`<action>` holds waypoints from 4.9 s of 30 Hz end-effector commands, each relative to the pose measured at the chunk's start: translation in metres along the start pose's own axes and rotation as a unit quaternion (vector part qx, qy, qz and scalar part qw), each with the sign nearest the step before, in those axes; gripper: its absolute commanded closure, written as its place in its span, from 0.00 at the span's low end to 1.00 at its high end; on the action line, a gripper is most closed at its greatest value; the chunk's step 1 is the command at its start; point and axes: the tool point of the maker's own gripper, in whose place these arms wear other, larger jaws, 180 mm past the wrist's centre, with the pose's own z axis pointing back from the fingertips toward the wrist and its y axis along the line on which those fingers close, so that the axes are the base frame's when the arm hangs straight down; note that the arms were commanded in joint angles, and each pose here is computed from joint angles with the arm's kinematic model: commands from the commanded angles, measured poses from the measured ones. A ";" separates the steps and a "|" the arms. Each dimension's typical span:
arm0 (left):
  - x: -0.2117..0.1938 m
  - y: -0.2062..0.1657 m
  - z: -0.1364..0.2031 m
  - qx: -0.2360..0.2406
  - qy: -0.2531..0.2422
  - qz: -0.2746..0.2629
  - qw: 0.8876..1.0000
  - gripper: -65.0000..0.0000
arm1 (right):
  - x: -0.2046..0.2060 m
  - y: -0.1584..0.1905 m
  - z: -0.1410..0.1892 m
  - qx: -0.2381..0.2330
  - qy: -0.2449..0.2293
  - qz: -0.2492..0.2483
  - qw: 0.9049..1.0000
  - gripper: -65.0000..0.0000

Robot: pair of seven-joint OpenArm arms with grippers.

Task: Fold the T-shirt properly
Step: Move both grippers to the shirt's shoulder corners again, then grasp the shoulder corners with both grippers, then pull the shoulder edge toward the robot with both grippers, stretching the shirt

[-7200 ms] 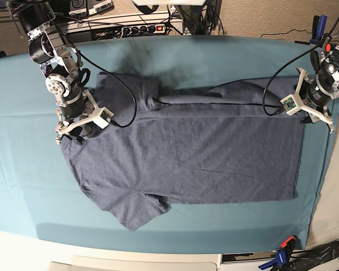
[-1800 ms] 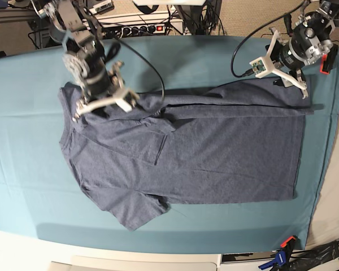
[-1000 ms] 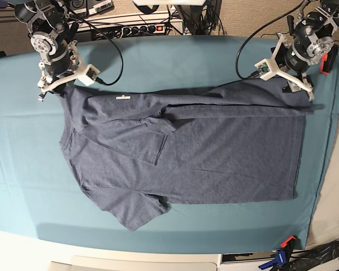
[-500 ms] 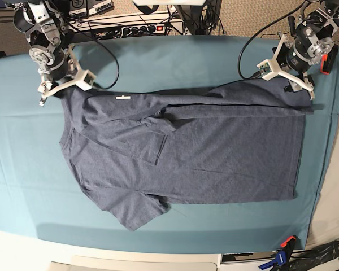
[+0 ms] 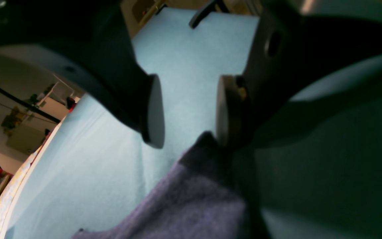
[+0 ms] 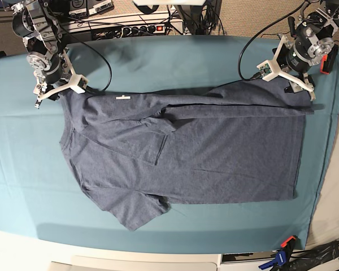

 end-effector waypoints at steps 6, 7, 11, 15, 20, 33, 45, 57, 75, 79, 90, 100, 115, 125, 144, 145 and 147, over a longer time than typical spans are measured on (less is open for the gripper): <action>0.003 0.009 0.003 0.013 -0.007 -0.002 1.000 0.47 | 0.004 -0.021 0.000 -0.024 -0.010 -0.001 1.000 0.59; 0.003 0.009 0.003 0.012 -0.007 -0.002 1.000 0.47 | 0.004 -0.021 0.000 -0.024 -0.010 -0.001 1.000 0.59; 0.003 0.009 0.003 0.013 -0.007 -0.002 1.000 0.47 | 0.002 -0.023 0.000 -0.031 -0.007 0.007 0.999 0.59; 0.003 0.009 0.003 0.013 -0.007 -0.002 1.000 0.47 | 0.006 -0.025 0.002 -0.034 -0.014 0.009 0.999 0.59; 0.003 0.009 0.003 0.013 -0.007 -0.002 1.000 0.47 | 0.020 -0.033 0.009 -0.047 -0.040 0.009 0.998 0.59; 0.003 0.009 0.003 0.014 -0.007 -0.001 1.000 0.47 | 0.023 -0.017 0.010 -0.010 -0.047 0.039 0.998 0.59; 0.003 0.009 0.003 0.014 -0.007 -0.001 1.000 0.47 | 0.025 -0.014 0.011 0.002 -0.052 0.049 0.997 0.59; 0.003 0.009 0.003 0.014 -0.007 0.000 1.000 0.47 | 0.028 -0.019 0.011 -0.007 -0.059 0.043 0.997 0.97; -0.005 0.005 -0.003 0.005 -0.001 -0.024 1.000 0.47 | 0.029 -0.021 0.011 -0.010 -0.059 0.043 0.997 1.00; -0.033 0.008 -0.018 0.006 0.037 -0.027 0.999 0.47 | 0.032 -0.030 0.010 -0.019 -0.063 0.036 0.997 1.00; -0.057 0.015 -0.030 0.009 0.072 -0.023 0.997 0.55 | 0.036 -0.043 0.010 -0.029 -0.068 0.024 0.997 1.00; -0.072 0.018 -0.026 0.012 0.110 -0.028 0.993 1.00 | 0.026 -0.048 0.009 -0.042 -0.040 0.013 0.998 1.00; -0.064 0.048 -0.011 0.043 0.096 -0.063 0.992 1.00 | 0.007 -0.019 0.013 -0.011 -0.013 0.033 0.999 1.00; -0.072 0.016 -0.004 0.008 0.105 -0.071 0.992 1.00 | 0.014 -0.005 0.030 -0.004 -0.024 0.041 0.999 1.00; -0.088 0.018 0.002 0.024 0.146 -0.075 0.986 1.00 | -0.007 -0.008 0.031 -0.001 0.005 0.070 0.998 1.00; -0.088 0.017 0.002 0.024 0.146 -0.074 0.986 1.00 | -0.009 -0.005 0.032 0.002 0.006 0.070 0.997 1.00; -0.089 0.017 0.002 0.028 0.146 -0.070 0.986 1.00 | -0.013 -0.001 0.033 0.008 0.011 0.071 0.997 1.00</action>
